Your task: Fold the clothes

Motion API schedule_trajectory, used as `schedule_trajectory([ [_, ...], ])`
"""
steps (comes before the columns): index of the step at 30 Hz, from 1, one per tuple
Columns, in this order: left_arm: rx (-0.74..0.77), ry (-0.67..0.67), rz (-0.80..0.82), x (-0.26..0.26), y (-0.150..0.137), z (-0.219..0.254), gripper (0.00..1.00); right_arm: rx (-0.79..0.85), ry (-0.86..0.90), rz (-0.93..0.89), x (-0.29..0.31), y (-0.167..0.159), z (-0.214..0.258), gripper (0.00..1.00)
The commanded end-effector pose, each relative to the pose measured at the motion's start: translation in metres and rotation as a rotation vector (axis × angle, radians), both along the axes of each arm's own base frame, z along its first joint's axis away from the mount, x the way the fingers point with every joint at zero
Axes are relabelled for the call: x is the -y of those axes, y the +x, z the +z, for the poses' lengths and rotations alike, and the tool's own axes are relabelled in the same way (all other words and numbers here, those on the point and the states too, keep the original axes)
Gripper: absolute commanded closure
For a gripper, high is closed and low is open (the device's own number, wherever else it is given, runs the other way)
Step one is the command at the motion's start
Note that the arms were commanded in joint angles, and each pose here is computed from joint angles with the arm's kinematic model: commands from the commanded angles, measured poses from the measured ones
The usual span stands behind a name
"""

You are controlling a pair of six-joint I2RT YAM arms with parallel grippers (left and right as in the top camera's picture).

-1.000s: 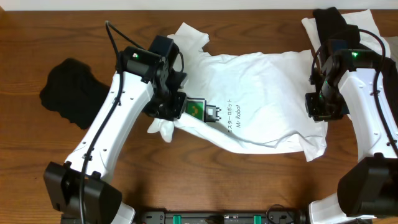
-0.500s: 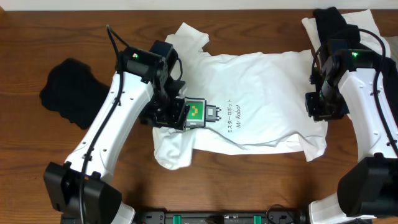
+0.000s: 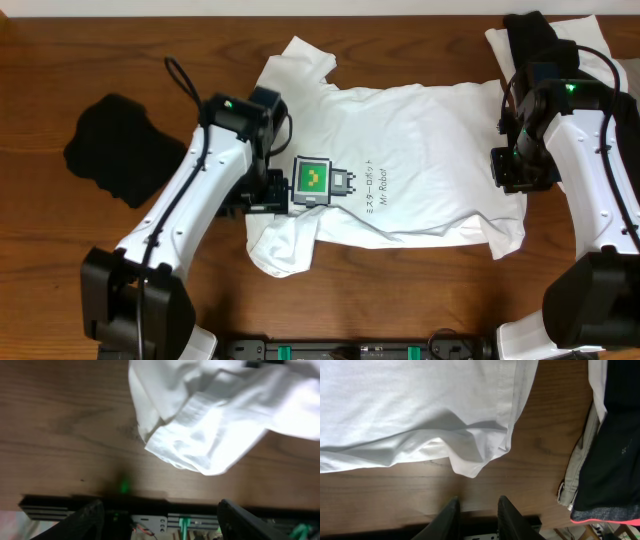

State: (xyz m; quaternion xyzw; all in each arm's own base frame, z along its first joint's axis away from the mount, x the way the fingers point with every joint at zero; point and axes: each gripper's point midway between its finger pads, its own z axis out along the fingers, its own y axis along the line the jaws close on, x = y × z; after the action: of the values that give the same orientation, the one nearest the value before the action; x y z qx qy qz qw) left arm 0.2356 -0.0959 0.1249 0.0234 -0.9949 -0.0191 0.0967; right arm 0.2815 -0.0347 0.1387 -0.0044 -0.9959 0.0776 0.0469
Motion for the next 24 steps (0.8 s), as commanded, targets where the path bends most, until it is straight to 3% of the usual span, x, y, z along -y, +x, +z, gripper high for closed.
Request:
schedule_trajectory([
  [1, -0.012, 0.098, 0.149, -0.022, -0.008, -0.020, 0.29, 0.002, -0.010, -0.006, 0.005, -0.001, 0.001, 0.76],
  [7, 0.026, 0.068, 0.278, -0.033, 0.003, -0.045, 0.32, 0.006, -0.010, -0.006, 0.005, 0.000, 0.001, 0.76],
  [14, -0.009, 0.058, 0.395, -0.038, -0.009, -0.070, 0.35, 0.005, -0.010, -0.006, 0.005, 0.000, 0.001, 0.76],
  [18, -0.053, -0.060, 0.457, -0.022, -0.018, -0.092, 0.38, 0.005, -0.010, -0.006, 0.005, 0.000, 0.001, 0.76],
  [24, -0.060, -0.054, 0.510, -0.024, -0.028, -0.110, 0.39, 0.006, -0.010, -0.006, 0.005, 0.000, 0.001, 0.76],
])
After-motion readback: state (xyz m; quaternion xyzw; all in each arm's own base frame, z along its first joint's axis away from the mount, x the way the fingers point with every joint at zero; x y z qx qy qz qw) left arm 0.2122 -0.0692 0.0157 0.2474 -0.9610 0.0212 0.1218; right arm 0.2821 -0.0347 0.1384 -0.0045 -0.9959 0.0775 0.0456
